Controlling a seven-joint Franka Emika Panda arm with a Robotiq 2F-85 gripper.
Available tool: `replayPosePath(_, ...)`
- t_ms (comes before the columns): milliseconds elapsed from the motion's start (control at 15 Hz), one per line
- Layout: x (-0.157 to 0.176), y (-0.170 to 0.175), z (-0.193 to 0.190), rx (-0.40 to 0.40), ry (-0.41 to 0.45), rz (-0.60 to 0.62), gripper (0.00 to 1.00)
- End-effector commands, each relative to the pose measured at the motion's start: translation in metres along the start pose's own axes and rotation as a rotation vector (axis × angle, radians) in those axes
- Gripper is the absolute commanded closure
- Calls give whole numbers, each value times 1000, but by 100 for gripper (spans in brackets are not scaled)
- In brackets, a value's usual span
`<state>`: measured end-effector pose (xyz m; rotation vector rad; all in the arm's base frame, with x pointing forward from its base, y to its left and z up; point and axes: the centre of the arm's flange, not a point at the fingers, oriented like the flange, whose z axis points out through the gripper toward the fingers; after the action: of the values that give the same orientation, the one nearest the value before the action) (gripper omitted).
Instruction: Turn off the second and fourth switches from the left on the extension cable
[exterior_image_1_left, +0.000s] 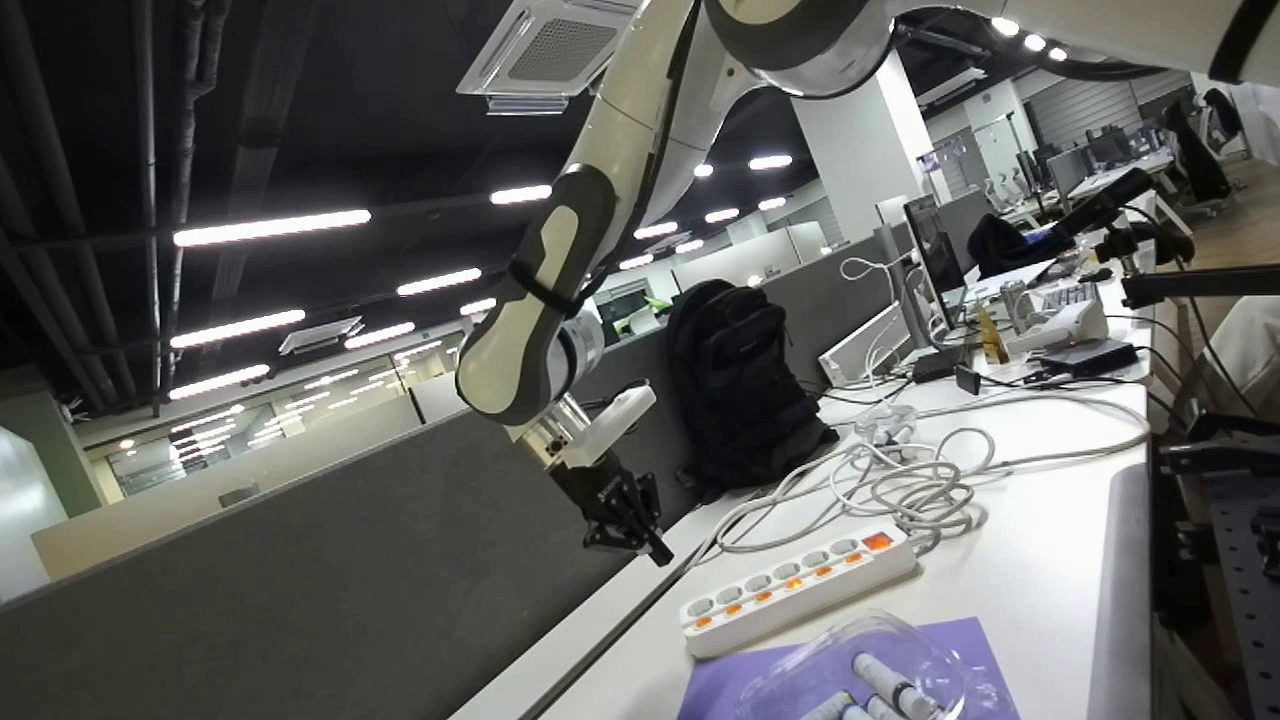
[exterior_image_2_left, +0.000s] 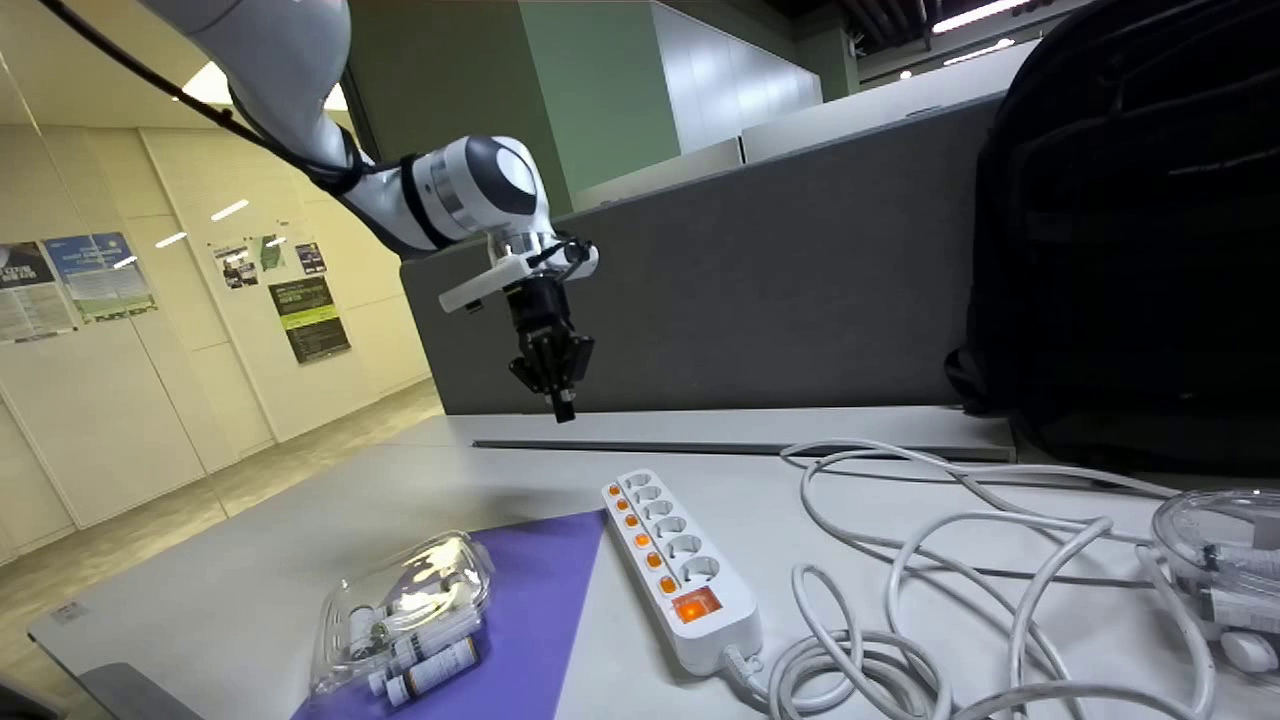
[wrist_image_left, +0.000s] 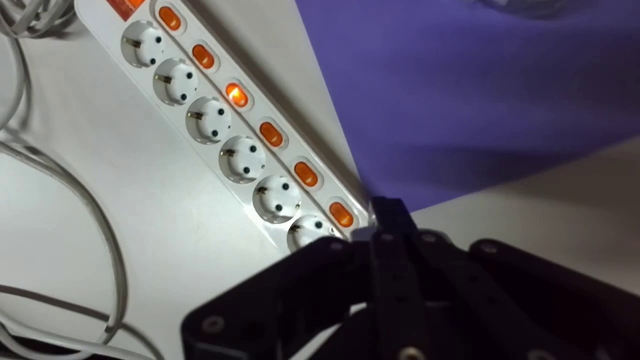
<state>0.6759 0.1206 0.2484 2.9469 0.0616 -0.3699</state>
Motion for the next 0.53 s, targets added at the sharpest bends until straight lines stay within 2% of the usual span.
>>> replayPosePath(0,16,10,-9,-44,51,8,100)
replayPosePath(267,15,28,-3,-56,157,28,100)
replayPosePath(467,10,47,4,-19,171,54,100)
